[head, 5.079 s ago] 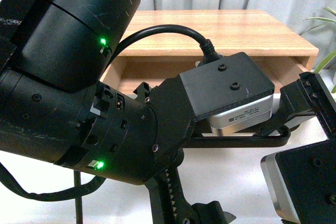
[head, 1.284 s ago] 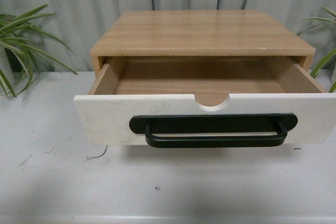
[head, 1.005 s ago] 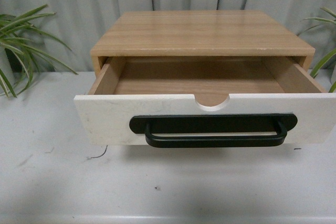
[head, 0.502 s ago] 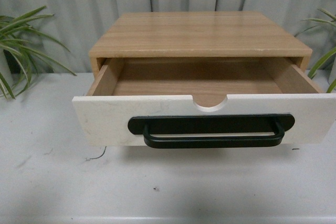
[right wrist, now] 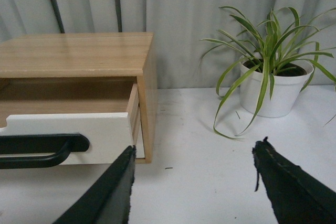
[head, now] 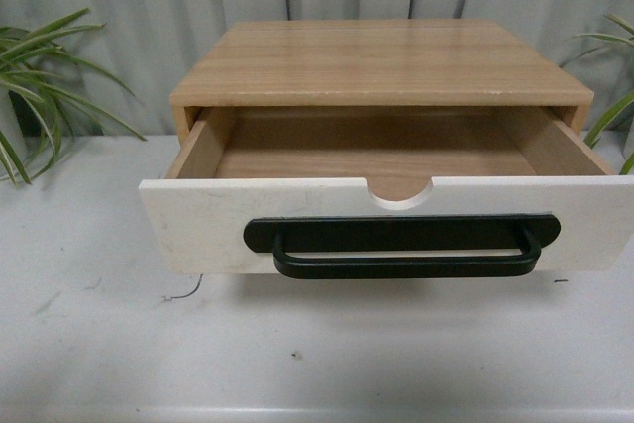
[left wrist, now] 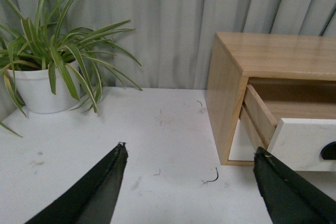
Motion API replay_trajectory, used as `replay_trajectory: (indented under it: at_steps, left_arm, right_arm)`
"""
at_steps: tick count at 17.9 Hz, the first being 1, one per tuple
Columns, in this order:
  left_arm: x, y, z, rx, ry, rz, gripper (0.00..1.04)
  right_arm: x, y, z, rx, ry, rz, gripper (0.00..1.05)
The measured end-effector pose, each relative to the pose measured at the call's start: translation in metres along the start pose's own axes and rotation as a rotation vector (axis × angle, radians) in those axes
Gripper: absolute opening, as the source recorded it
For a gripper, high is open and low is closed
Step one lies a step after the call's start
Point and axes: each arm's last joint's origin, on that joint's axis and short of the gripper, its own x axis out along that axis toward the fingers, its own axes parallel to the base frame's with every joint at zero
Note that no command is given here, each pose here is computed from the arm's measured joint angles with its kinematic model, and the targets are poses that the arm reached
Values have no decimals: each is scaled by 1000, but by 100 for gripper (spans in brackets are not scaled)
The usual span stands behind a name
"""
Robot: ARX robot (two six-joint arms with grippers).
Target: Pull drawer
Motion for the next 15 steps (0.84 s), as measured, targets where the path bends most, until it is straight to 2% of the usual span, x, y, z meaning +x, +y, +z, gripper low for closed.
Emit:
replay_trajectory:
  at_steps: [2, 6, 7, 9, 15]
  left_arm:
    - [0, 0, 0, 0, 0, 0, 82]
    - [0, 0, 0, 0, 0, 0, 99]
    - [0, 0, 0, 2, 0, 0, 100]
    - [0, 0, 0, 1, 0, 0, 97]
    - [0, 0, 0, 2, 0, 0, 98]
  right_arm:
    - [0, 0, 0, 0, 0, 0, 75]
    - [0, 0, 0, 0, 0, 0, 95]
    - [0, 0, 0, 0, 0, 0, 99]
    - [0, 0, 0, 1, 0, 0, 99]
    - [0, 0, 0, 1, 0, 0, 98]
